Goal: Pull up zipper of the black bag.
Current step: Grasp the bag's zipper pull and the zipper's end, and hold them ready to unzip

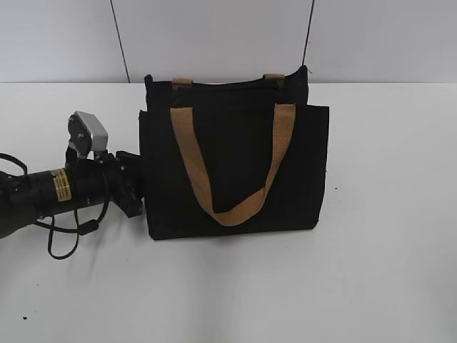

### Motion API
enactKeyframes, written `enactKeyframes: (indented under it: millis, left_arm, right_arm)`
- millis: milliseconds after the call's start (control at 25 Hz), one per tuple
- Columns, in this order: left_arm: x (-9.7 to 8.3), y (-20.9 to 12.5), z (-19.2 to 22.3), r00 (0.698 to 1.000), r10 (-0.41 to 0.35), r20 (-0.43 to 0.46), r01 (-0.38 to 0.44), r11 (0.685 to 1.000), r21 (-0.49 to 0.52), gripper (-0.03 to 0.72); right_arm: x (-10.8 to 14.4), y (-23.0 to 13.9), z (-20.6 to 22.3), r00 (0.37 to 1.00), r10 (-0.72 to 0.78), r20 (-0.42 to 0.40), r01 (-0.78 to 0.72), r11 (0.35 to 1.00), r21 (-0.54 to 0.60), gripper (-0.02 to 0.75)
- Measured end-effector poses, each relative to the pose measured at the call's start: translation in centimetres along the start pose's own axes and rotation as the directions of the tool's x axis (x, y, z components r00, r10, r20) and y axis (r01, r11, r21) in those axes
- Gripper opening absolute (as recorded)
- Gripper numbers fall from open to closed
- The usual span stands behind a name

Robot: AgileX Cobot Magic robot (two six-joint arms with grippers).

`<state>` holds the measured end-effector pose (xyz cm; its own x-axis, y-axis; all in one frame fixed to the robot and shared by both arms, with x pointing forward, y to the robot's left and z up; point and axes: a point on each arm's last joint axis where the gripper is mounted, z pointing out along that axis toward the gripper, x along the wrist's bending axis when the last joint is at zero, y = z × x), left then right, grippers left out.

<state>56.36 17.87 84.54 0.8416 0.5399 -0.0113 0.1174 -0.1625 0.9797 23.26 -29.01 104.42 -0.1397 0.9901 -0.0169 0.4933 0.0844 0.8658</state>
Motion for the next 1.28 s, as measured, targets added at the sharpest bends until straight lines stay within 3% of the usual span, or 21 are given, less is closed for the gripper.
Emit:
enactKeyframes:
  millis: [160, 280, 440, 880, 1280]
  left_arm:
    - [0.1, -0.1, 0.0, 1.000, 0.005, -0.009, -0.005, 1.000, 0.000, 0.083]
    - [0.1, -0.1, 0.0, 1.000, 0.026, -0.011, -0.026, 1.000, 0.000, 0.038]
    - [0.1, 0.0, -0.1, 0.997, 0.068, -0.021, -0.068, 0.998, 0.002, 0.038]
    - [0.6, 3.6, -3.0, 0.973, 0.144, -0.182, -0.153, 0.988, -0.036, 0.037]
    - [0.6, 10.9, -5.6, 0.906, 0.315, -0.282, -0.314, 0.948, 0.049, 0.035]
  right_arm:
    - [0.0, 0.0, 0.0, 1.000, 0.000, 0.000, 0.000, 1.000, 0.000, 0.545]
    - [0.0, 0.0, 0.0, 1.000, 0.000, 0.000, 0.000, 1.000, 0.000, 0.545]
    - [0.0, 0.0, 0.0, 1.000, 0.000, 0.000, 0.000, 1.000, 0.000, 0.545]
    - [0.0, 0.0, 0.0, 1.000, 0.000, 0.000, 0.000, 1.000, 0.000, 0.545]
    - [0.0, 0.0, 0.0, 1.000, 0.000, 0.000, 0.000, 1.000, 0.000, 0.545]
